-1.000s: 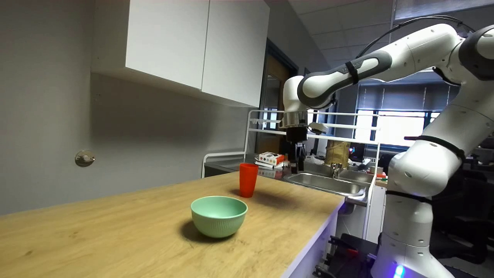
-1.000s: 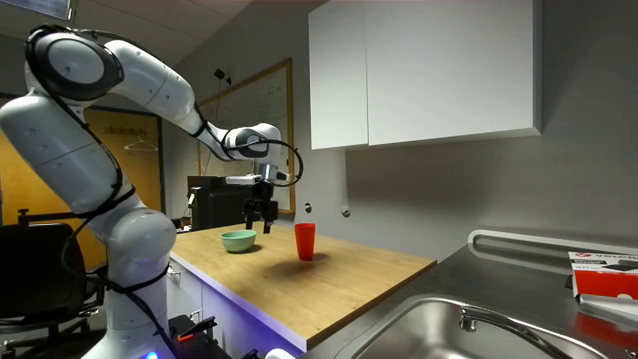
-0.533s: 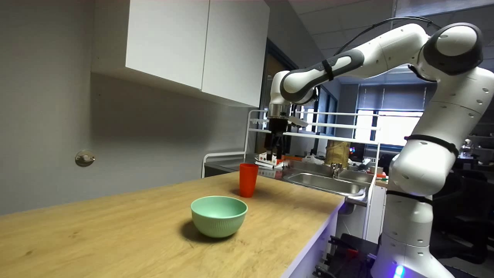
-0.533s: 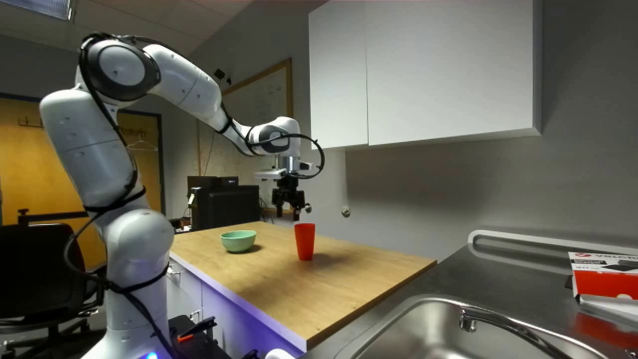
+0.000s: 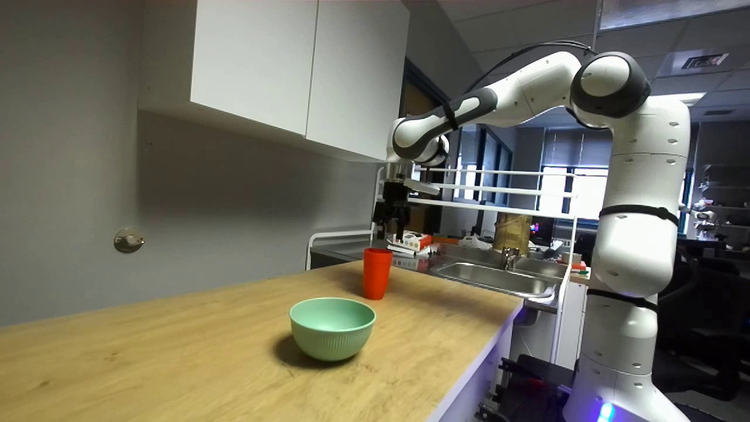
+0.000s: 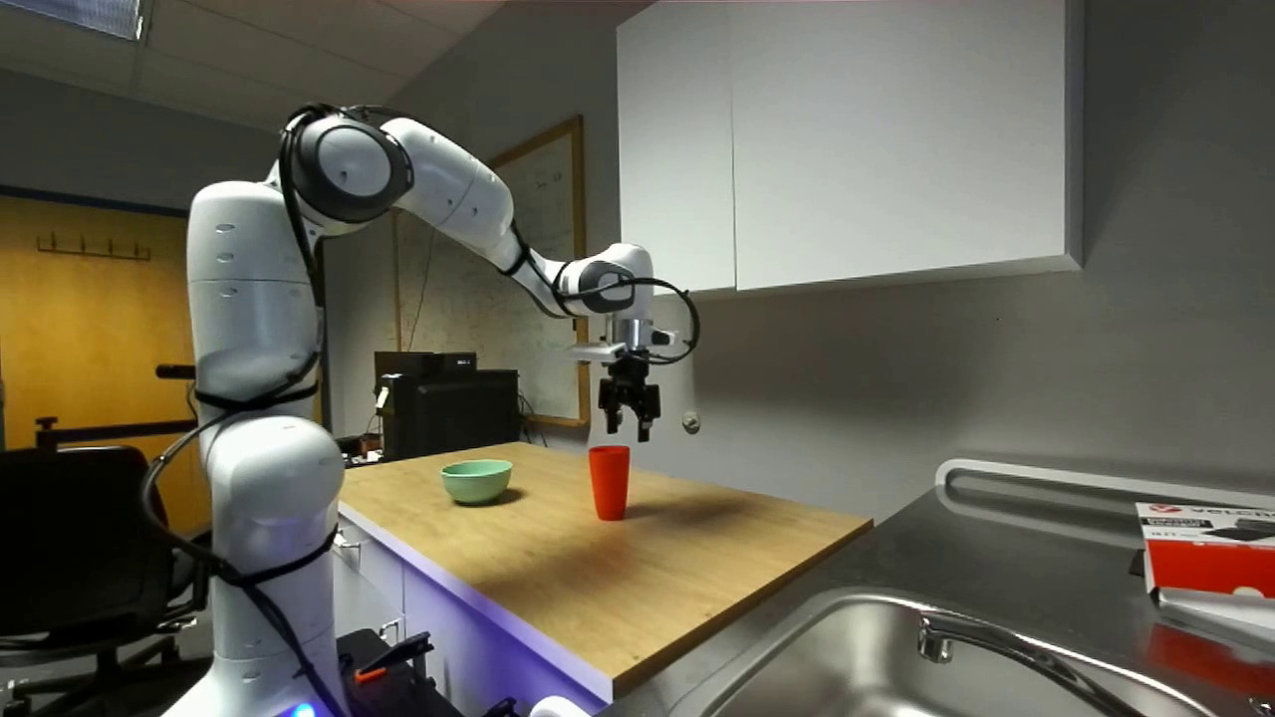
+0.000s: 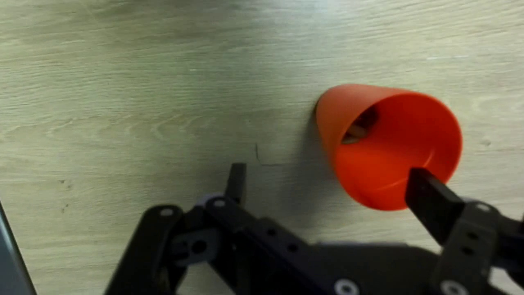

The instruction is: Pour the contents in the orange cup into the mint green bowl

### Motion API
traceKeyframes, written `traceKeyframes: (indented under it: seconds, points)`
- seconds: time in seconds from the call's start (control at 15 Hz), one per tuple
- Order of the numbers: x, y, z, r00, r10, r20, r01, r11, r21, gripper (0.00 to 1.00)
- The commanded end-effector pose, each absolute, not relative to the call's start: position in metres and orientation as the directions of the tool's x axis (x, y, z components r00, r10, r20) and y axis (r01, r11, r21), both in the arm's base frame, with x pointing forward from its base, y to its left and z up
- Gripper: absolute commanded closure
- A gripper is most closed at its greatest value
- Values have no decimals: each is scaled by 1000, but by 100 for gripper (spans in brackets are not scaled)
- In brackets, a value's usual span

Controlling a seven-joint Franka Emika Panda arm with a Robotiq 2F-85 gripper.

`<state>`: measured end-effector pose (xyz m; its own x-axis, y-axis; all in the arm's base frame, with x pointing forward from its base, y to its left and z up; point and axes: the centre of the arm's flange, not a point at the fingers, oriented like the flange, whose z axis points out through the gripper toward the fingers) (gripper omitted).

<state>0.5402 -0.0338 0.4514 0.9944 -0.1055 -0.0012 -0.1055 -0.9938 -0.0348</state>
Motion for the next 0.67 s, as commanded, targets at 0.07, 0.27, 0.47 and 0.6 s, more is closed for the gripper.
traceKeyframes:
  seconds: [0.07,0.27,0.47,0.6]
  points:
    - [587,-50,446,986,-157,-55,-161,-984,-79,0]
    - [592,-56,434,981,-171,-95,-181,-978,-106,0]
    - [588,-60,432,977,-177,-117,-192,-972,-134,0]
    - [585,-62,434,976,-178,-122,-195,-970,-144,0]
